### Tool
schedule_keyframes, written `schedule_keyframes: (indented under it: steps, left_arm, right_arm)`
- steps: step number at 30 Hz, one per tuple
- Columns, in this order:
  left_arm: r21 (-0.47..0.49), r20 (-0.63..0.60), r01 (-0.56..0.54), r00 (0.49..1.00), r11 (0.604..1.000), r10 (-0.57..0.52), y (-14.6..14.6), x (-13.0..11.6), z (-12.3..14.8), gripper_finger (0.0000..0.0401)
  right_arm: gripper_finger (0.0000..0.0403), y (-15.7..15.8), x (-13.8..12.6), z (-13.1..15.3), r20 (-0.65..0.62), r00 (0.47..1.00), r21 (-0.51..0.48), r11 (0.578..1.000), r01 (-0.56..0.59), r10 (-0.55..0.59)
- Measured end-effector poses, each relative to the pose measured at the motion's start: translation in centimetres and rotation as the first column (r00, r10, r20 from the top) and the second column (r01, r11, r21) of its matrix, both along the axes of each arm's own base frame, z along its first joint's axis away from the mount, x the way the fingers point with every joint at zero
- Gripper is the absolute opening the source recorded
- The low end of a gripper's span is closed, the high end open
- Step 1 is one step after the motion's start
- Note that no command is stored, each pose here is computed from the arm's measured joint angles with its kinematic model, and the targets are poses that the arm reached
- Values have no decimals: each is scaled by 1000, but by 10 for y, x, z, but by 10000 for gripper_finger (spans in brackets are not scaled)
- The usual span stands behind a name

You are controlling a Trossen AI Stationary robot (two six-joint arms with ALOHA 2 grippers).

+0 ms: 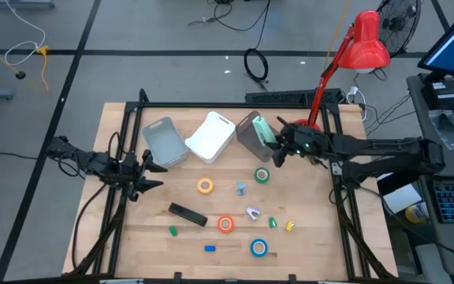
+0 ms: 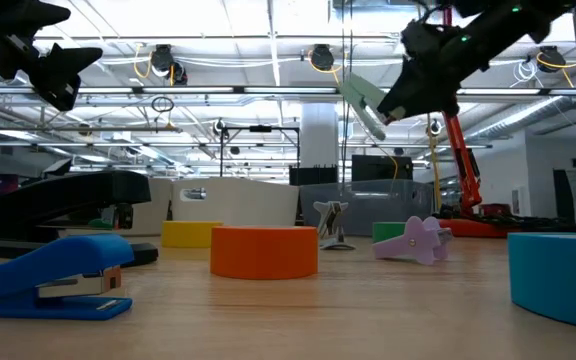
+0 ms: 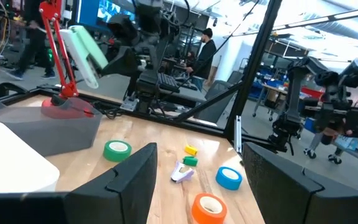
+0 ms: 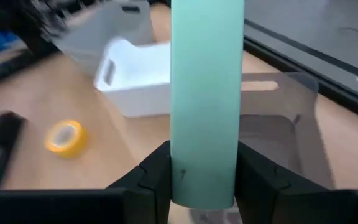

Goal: Pick and place Stapler, Stapler remover, tape
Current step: Put the big light green stapler into the black bin

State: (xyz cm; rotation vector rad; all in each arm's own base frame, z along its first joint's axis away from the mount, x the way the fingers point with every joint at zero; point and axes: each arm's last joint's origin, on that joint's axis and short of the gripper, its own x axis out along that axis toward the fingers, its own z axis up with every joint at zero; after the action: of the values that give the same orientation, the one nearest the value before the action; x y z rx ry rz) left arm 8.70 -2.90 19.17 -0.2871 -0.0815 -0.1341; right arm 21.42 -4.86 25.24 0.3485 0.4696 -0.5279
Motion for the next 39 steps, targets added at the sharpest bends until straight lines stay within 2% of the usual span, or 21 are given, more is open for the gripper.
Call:
schedule_keyframes:
  steps: [6, 9, 17, 26, 39]
  left_arm:
    - [2, 0, 0, 1000, 1000, 0, 0, 0, 0, 241]
    - [2, 1, 0, 1000, 1000, 0, 0, 0, 0, 241]
    - [2, 0, 0, 1000, 1000, 0, 0, 0, 0, 241]
    - [5, 1, 0, 1000, 1000, 0, 0, 0, 0, 241]
    - [7, 0, 0, 1000, 1000, 0, 0, 0, 0, 241]
  right_arm:
    - [124, -26, 19, -5, -215, 976, 22, 1000, 20, -14]
    - [125, -38, 26, -8, -278, 961, 40, 999, 22, -10]
    - [126, -62, 39, -5, -363, 931, 64, 997, 52, -25]
    - [127, -77, 42, -31, -462, 886, 207, 976, 66, 38]
    - [127, -89, 43, -43, -476, 878, 259, 962, 90, 46]
